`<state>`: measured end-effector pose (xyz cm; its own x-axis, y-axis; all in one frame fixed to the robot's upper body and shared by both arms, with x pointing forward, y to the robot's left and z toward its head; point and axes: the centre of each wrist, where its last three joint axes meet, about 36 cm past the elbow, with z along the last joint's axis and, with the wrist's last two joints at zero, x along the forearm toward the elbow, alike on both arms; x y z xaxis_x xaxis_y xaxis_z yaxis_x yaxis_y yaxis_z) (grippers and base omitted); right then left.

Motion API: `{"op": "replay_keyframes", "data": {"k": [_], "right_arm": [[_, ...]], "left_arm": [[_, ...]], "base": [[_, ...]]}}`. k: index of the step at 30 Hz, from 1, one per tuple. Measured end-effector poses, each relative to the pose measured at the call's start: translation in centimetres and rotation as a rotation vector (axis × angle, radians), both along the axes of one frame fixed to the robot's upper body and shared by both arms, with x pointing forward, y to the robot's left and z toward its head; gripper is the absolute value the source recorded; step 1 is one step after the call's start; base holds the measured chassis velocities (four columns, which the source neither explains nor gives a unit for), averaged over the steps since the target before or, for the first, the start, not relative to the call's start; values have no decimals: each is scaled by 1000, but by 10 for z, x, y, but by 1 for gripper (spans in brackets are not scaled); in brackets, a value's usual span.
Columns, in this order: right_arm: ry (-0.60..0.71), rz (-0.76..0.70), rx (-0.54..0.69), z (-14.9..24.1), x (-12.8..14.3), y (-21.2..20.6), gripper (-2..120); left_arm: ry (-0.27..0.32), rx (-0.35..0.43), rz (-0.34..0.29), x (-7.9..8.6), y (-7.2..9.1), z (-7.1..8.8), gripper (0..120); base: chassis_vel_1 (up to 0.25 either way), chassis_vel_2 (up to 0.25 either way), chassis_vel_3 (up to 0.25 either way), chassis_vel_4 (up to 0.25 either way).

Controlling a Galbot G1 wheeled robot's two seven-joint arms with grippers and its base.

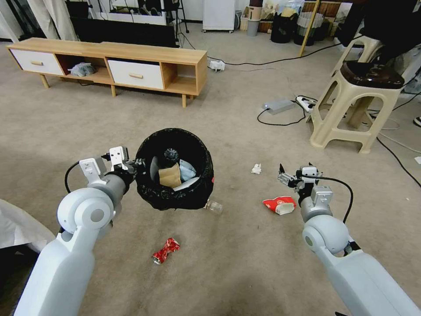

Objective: Pick up the trash bin and place the garbage on the floor into it.

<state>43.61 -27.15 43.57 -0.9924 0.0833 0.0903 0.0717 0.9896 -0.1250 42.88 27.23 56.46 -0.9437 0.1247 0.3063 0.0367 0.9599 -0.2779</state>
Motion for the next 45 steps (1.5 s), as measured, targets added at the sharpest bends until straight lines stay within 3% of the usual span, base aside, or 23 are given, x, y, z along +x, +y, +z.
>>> {"op": "replay_keyframes", "data": {"k": [45], "right_arm": [[0,14,3,-4,1,8,100]], "left_arm": [[-5,-4,2,1,0,-1,0]], "base": [[32,30,31,31]]}}
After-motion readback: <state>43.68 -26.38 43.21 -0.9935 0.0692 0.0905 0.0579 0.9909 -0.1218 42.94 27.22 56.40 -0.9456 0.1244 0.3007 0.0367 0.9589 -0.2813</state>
